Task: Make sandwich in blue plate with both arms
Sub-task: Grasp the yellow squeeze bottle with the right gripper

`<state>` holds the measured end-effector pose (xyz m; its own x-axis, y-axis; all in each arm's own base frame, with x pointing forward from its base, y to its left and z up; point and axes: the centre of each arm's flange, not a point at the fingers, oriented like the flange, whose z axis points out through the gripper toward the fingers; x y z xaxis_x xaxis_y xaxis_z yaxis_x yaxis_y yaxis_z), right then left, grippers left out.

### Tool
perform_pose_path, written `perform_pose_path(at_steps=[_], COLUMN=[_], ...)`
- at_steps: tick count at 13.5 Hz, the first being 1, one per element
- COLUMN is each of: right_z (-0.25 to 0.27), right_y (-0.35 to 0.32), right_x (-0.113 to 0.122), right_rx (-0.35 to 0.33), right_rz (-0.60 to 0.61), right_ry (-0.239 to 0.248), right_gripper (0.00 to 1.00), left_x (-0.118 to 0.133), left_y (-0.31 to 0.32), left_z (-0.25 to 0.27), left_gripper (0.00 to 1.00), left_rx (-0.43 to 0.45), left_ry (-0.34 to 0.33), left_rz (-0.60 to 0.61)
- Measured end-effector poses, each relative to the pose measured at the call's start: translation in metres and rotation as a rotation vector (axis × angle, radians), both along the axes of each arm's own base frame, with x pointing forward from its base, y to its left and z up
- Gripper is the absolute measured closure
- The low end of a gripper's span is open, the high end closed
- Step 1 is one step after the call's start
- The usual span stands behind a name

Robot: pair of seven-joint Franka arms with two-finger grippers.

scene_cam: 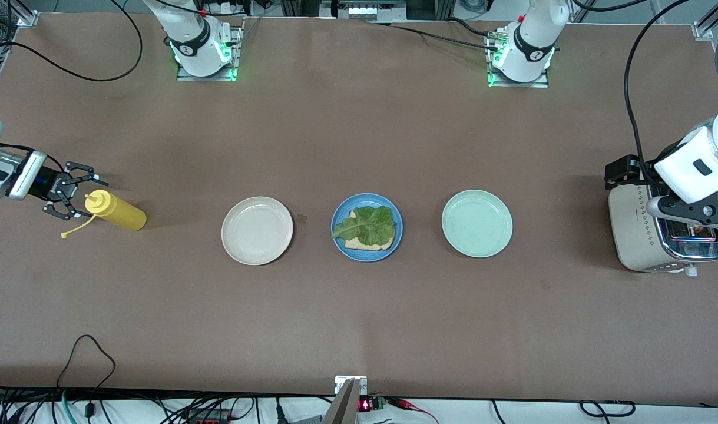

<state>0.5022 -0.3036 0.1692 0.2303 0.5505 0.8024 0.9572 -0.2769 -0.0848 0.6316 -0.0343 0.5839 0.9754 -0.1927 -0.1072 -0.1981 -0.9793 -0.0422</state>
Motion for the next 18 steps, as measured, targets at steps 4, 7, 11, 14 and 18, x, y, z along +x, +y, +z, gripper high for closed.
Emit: perform_pose_path(at_steps=[4,7,11,14,18], right_z=[-0.007,-0.009,-0.018,-0.017,-0.016], right_y=[0.014,0.022,0.028,0.037,0.053], right_x=[0.007,0.012,0.014,0.021,0.033], right_rx=[0.031,0.048,0.068,0.077,0.083], right_rz=[0.016,0.020,0.014,0.015,0.020], right_ry=[-0.019,-0.025,-0.026,-0.038,-0.057], right_gripper=[0.00,0.00,0.00,0.00,0.00], left_x=[0.000,0.000,0.000,0.000,0.000], left_y=[0.006,0.006,0.006,0.005,0.005], left_z=[0.000,0.000,-0.001,-0.001,-0.001], left_gripper=[0.00,0.00,0.00,0.00,0.00], left_rx=[0.000,0.000,0.000,0.000,0.000], left_ry=[0.001,0.001,0.001,0.001,0.001], left_rz=[0.010,0.010,0.009,0.008,0.008])
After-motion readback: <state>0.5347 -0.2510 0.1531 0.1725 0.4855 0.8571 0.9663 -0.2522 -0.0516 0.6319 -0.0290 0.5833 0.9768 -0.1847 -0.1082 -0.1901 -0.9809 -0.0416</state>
